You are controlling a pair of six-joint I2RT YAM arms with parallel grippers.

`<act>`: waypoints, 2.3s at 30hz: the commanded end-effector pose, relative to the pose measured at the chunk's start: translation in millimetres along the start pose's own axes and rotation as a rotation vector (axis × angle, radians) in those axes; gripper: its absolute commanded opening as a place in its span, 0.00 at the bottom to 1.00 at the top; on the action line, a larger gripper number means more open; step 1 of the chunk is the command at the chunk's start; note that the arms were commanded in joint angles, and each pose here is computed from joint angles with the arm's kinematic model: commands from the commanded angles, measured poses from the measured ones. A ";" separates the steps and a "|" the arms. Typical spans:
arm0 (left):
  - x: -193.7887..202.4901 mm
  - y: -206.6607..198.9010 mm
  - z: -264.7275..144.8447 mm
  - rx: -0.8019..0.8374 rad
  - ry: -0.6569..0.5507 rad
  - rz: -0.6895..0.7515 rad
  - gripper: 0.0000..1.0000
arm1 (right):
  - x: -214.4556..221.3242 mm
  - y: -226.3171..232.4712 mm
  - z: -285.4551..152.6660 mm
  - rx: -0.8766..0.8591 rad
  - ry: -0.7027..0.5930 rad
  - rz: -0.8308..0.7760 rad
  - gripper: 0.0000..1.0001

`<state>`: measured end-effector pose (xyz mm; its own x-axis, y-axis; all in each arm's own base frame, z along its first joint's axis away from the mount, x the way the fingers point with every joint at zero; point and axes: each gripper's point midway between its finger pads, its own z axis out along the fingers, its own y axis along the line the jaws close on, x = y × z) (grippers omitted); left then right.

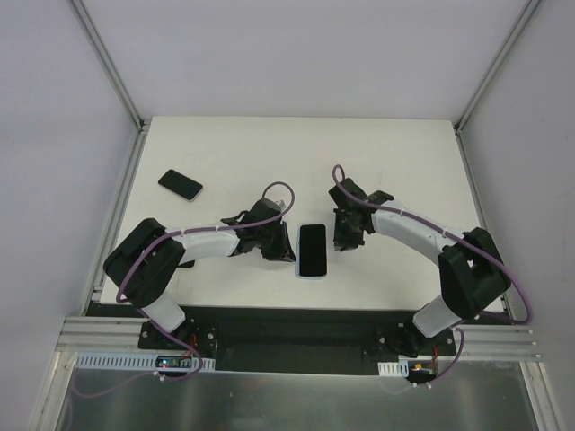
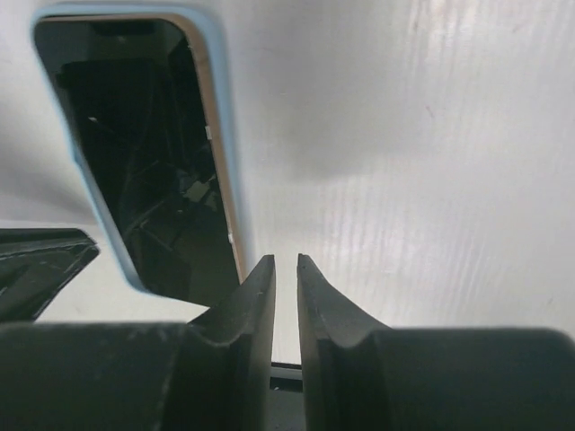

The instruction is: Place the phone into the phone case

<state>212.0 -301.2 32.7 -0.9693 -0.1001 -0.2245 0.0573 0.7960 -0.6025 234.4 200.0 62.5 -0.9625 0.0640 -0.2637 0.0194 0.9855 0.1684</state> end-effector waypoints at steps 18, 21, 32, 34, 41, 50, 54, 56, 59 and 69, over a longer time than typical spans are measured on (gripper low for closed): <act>9.2 -2.5 5.9 0.020 0.009 0.000 0.12 | 26.8 32.6 28.9 0.089 0.061 0.019 0.18; 13.1 -8.0 9.3 0.038 0.024 -0.001 0.12 | 25.7 41.6 27.4 0.078 0.050 0.010 0.18; 15.8 -26.0 5.7 0.084 0.031 0.014 0.13 | 25.3 17.1 24.6 0.153 0.031 0.005 0.20; 10.2 -26.0 0.5 0.065 0.012 0.029 0.17 | 21.1 5.6 17.8 0.169 -0.003 -0.011 0.21; -28.0 -18.3 -21.5 0.018 -0.092 0.045 0.38 | 2.9 6.0 2.4 -0.023 -0.101 -0.052 0.32; -59.6 -21.4 -26.8 0.034 -0.109 0.077 0.47 | 8.6 37.5 5.4 -0.315 -0.054 -0.046 0.42; -68.8 -15.1 -25.0 0.022 -0.109 0.064 0.45 | 17.3 39.9 20.3 -0.322 0.010 -0.086 0.33; -69.3 -13.9 -20.4 0.026 -0.088 0.053 0.45 | 20.5 40.8 28.1 -0.324 0.037 -0.105 0.29; -63.5 -8.3 -13.4 0.016 -0.059 0.043 0.45 | 32.3 26.1 43.5 -0.253 0.093 -0.098 0.26; -59.2 5.4 -6.6 -0.026 -0.049 0.028 0.43 | 38.4 -5.9 51.1 -0.103 0.089 -0.120 0.13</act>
<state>264.4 -289.0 46.6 -0.9572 -0.1162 -0.2650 0.0627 0.8109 -0.5819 216.1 240.1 25.4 -0.9776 -0.0251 -0.2091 -0.1115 0.9040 0.4127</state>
